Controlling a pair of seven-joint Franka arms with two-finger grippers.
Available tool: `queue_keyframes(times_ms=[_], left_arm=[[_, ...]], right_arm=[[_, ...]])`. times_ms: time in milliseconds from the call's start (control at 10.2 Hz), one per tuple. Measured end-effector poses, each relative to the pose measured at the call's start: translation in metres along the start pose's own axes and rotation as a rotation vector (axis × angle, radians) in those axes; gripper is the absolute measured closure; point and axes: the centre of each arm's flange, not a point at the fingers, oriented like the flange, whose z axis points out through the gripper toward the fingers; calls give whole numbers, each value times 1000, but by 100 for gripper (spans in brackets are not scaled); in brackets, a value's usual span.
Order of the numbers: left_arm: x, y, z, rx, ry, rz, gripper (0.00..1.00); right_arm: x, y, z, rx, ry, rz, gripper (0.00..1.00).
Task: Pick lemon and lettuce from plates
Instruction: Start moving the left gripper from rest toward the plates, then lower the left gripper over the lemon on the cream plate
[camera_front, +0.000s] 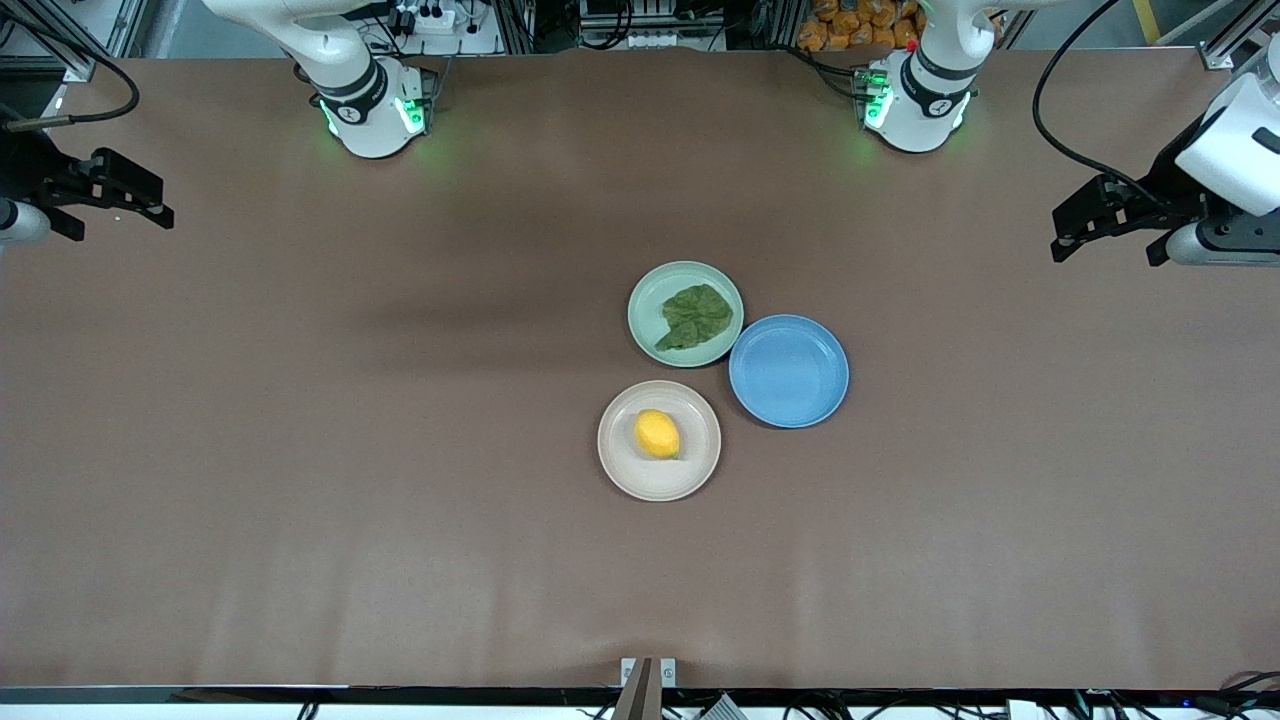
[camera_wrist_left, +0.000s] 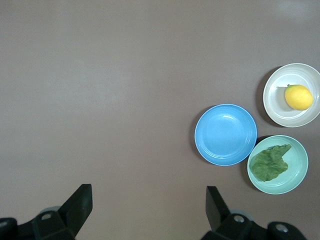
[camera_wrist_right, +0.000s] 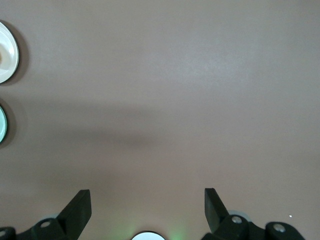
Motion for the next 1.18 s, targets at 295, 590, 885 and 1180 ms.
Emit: queue_keyframes(times_ms=[295,590,885,1180], left_arm=[[1,0,2,0,-4,0,0],[5,0,10,0,-19,1,0],[20,4,42,-9,-66,4,0],[50,25,107,-26,-119,27,0]], right_arm=[[0,0,0,0,0,-1,0],[0,-2,0,0,0,-3,0],[-1,-2,-1,0,1,-3,0],[-1,-2,-1,0,0,-3,0]])
